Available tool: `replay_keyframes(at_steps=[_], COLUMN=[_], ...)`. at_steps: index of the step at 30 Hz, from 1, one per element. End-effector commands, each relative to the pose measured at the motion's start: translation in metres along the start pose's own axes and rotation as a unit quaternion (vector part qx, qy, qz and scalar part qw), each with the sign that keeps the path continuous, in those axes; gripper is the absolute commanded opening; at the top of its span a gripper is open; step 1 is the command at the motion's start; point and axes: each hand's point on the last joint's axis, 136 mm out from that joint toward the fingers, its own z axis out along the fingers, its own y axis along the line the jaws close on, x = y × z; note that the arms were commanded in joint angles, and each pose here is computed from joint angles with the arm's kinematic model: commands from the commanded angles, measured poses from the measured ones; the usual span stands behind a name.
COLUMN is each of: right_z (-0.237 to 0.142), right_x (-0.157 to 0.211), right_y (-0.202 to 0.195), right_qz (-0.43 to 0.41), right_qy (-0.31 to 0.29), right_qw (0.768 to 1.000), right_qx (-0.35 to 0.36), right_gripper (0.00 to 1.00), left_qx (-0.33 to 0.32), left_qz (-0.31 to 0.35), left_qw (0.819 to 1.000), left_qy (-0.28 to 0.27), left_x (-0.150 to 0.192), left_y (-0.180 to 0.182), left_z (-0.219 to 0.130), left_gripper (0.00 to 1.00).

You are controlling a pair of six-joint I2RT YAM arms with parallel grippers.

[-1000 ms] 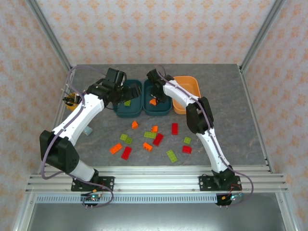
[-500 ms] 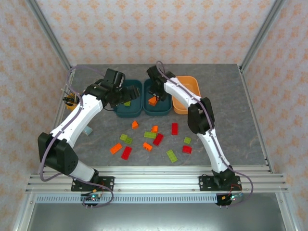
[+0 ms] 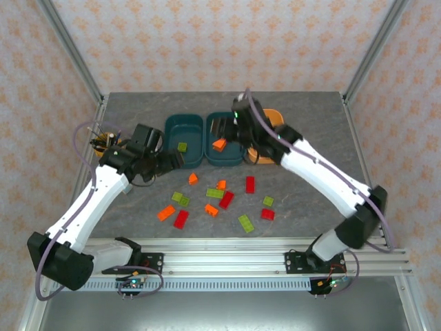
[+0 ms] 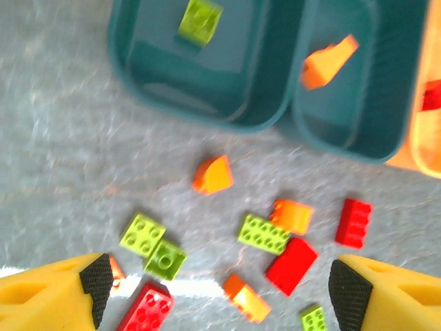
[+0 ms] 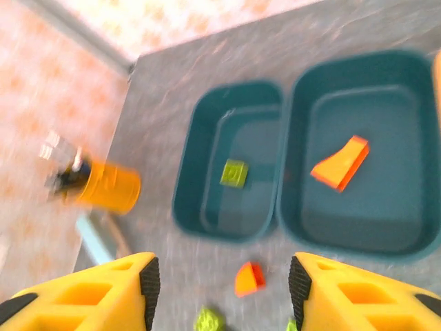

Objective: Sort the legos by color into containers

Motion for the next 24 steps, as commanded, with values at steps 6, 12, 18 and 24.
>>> replay_keyframes(at_steps=[6,12,18,24], right_z=[-0.003,0.000,0.001,0.003], right_x=[0.140,0.161,0.164,0.167], right_y=[0.007,0.000,0.004,0.003], right_qz=[-0.132,-0.152,-0.162,-0.162], right_qy=[0.059,0.056,0.069,0.071], right_qw=[0.981,0.976,0.972,0.972], right_qx=[-0.133,-0.148,-0.153,-0.157], right_gripper=[0.61,0.70,0.70,0.70], left_qx=[-0.025,-0.056,-0.087,-0.108], left_qz=[-0.227,-0.298,-0.332,-0.356], left_qw=[0.973,0.953,0.939,0.928], left_qy=[0.031,0.020,0.022,0.012], left_x=[0.047,0.049,0.048,0.050], left_y=[0.041,0.051,0.048,0.051], left_z=[0.054,0.086,0.107,0.118], left_gripper=[0.77,0.76,0.67,0.57])
